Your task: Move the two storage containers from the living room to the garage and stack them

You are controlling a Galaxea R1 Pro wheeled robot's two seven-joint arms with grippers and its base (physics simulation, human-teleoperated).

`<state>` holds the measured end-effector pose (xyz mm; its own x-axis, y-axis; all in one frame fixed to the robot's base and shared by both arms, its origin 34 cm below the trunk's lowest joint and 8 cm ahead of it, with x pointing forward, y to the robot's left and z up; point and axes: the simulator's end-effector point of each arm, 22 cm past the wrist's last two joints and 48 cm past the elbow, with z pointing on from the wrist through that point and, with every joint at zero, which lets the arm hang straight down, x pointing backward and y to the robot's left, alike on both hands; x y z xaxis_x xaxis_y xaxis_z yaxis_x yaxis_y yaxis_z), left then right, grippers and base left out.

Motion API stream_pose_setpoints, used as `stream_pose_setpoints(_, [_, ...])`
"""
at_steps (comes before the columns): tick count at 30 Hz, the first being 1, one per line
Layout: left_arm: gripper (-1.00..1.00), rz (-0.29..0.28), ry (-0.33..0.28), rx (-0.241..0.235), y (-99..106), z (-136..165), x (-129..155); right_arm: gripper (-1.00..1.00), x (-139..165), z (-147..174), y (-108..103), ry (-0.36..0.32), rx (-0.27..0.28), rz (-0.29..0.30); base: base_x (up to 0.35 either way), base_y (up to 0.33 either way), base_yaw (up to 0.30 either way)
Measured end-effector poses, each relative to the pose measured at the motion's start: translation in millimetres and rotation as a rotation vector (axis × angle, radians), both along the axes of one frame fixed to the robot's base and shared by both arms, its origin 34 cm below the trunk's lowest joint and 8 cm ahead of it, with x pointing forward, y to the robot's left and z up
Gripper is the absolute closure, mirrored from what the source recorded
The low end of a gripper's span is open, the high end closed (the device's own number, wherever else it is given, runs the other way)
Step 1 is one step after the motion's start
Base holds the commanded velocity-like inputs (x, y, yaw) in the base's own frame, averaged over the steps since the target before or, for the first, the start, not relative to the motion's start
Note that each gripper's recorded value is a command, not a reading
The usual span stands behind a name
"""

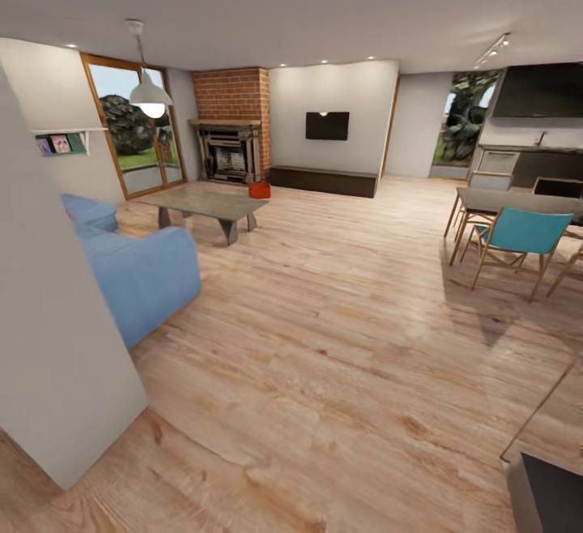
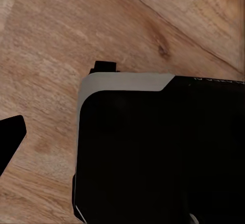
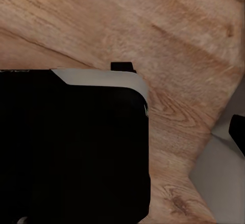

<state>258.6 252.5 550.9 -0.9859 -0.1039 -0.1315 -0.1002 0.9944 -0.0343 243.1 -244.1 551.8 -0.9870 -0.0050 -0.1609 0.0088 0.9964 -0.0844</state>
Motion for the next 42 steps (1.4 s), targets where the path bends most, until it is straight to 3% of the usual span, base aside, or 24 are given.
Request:
stream_pose_setpoints(9, [-1.0,0.0,0.003,0.0,0.0,-0.4,-1.1,-1.0,-1.0,-0.3,0.1,0.003,0.0,0.0,0.322,0.0,-0.22])
stream_pose_setpoints(42, [-1.0,0.0,0.004,0.0,0.0,-0.4,-1.5,-1.0,-0.7,-0.3,1.1,0.002,0.002,0.0,0.322,0.0,-0.003])
